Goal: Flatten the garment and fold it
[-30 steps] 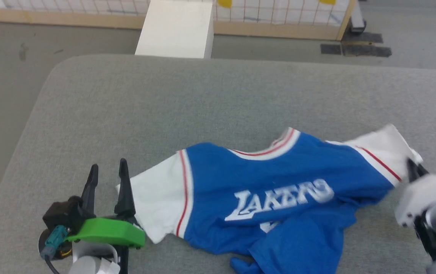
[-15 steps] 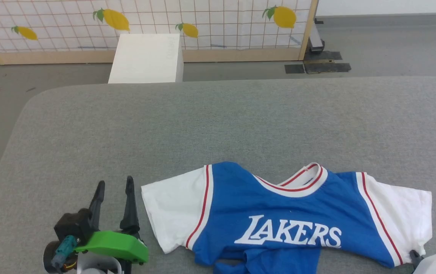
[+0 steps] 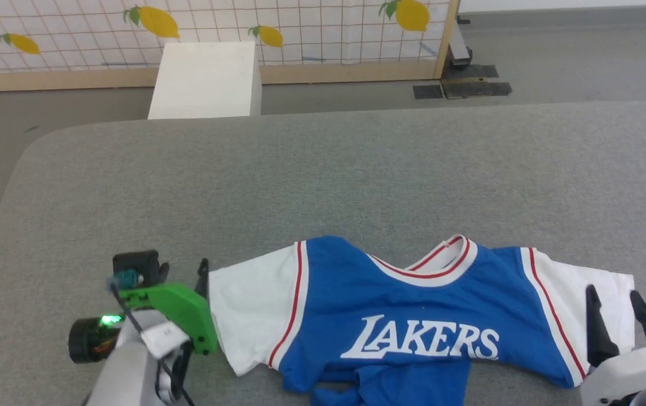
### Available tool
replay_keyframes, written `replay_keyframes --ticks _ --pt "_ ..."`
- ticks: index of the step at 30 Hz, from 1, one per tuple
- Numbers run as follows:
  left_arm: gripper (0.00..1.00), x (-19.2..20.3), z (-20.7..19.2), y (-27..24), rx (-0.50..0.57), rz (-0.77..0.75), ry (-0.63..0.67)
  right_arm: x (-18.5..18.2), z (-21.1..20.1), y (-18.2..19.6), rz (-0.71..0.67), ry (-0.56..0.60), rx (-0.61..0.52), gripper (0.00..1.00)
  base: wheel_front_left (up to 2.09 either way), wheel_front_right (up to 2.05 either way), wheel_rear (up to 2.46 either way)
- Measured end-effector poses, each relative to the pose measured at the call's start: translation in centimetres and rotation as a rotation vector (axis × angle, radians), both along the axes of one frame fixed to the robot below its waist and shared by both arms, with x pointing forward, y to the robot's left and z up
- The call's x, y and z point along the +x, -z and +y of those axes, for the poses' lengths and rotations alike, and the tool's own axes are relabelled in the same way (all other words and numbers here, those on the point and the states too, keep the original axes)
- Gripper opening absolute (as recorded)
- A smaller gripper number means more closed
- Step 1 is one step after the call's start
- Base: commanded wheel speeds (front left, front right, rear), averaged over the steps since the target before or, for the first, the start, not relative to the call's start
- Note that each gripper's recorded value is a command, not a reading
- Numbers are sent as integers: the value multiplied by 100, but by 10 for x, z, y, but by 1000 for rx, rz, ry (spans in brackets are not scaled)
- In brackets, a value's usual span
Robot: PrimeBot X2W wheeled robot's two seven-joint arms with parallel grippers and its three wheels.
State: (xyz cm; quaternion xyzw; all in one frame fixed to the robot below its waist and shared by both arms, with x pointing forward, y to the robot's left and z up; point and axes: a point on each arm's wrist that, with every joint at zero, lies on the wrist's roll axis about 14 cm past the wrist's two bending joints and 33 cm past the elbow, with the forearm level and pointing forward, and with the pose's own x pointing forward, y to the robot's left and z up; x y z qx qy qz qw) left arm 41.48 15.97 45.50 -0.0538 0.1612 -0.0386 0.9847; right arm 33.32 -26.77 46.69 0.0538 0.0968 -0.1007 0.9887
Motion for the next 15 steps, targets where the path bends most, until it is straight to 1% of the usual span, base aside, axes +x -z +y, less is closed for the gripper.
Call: replay_keyframes --ticks 2,5,12,15 --pt "100 6 3 7 31 73 7 0 11 -9 -35 -37 -33 100 0 0 0" --pt "100 13 3 17 67 177 24 0 18 -15 -57 -60 -47 100 0 0 0" --pt "100 12 2 56 117 445 52 2 23 -18 -64 -72 -54 100 0 0 0" --pt "100 13 -2 66 128 510 74 3 22 -16 -59 -65 -52 100 0 0 0"
